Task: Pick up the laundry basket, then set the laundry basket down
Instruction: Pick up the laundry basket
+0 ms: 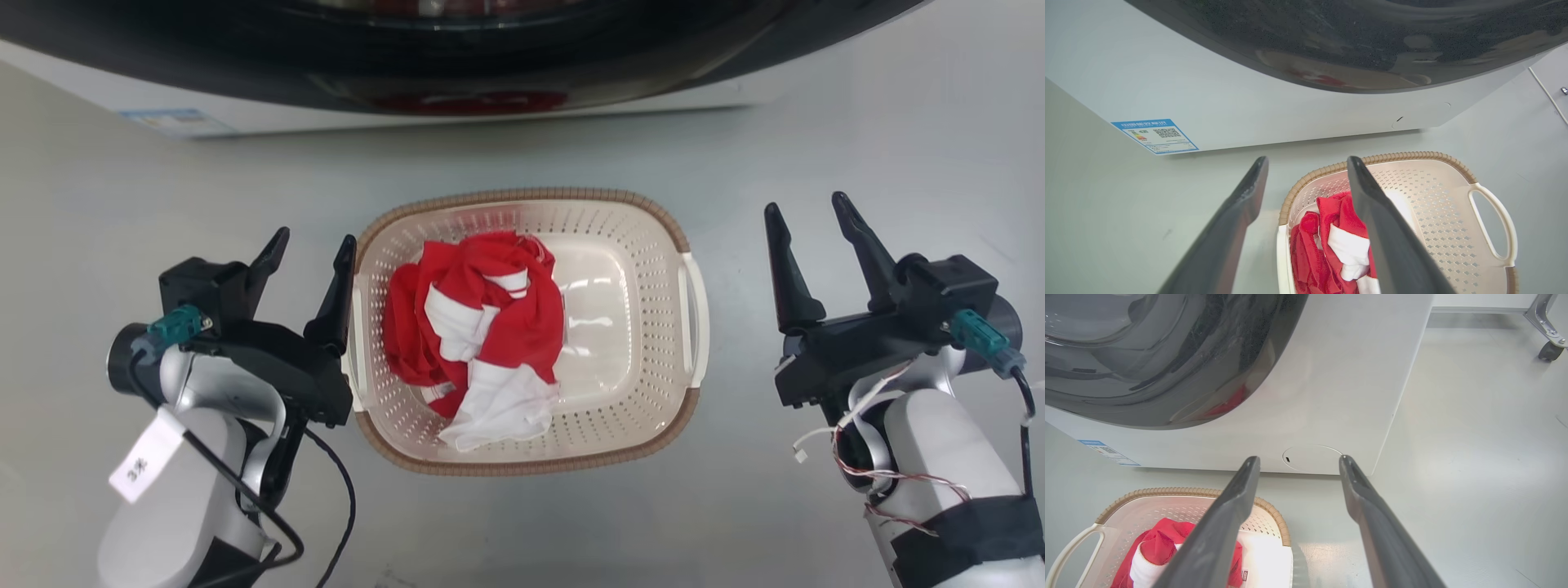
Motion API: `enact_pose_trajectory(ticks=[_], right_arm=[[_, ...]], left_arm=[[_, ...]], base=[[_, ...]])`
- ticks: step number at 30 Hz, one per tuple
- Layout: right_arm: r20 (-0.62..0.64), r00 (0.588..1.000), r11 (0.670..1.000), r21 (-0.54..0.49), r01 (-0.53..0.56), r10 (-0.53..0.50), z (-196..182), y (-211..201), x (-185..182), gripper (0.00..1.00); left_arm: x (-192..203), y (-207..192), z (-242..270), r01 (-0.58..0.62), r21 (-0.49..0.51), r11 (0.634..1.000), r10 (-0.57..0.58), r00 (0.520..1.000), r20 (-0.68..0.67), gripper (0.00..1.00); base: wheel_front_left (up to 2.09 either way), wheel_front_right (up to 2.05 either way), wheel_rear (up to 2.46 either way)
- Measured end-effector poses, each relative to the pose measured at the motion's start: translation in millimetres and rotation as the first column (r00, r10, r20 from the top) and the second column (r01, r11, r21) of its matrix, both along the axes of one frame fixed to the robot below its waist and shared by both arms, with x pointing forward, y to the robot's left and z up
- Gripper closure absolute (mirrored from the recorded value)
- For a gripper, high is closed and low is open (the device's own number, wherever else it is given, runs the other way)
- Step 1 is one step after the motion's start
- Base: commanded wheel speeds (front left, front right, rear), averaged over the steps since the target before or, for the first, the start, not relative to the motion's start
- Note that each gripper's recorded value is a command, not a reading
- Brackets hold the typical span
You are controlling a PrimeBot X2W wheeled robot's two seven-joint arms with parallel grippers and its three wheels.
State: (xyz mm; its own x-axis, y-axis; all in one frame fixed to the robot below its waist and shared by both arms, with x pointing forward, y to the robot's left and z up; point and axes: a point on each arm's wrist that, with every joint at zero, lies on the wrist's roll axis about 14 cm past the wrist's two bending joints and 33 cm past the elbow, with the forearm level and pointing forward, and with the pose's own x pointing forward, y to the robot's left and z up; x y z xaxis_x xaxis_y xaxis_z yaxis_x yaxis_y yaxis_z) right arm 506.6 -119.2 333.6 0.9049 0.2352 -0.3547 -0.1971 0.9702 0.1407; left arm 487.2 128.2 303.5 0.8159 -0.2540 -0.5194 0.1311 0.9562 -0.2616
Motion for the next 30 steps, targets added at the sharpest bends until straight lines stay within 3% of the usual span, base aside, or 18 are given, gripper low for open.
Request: enact_pose_trajectory(ticks=[11,30], right_arm=[[-0.183,0.981,0.998,0.023,-0.058,0.061,-79.6,22.8,-14.3,0.0],[-0.337,0.935,0.994,0.037,-0.103,0.11,-139.5,35.6,-37.0,0.0]], left_arm=[[-25.0,0.6,-84.7,0.006,-0.01,1.0,-0.008,0.974,-0.226,0.0],[-48.4,2.9,-143.7,0.016,-0.001,1.0,-0.015,0.927,-0.374,0.0]], base=[[0.0,0.0,0.0],[0.0,0.0,0.0]])
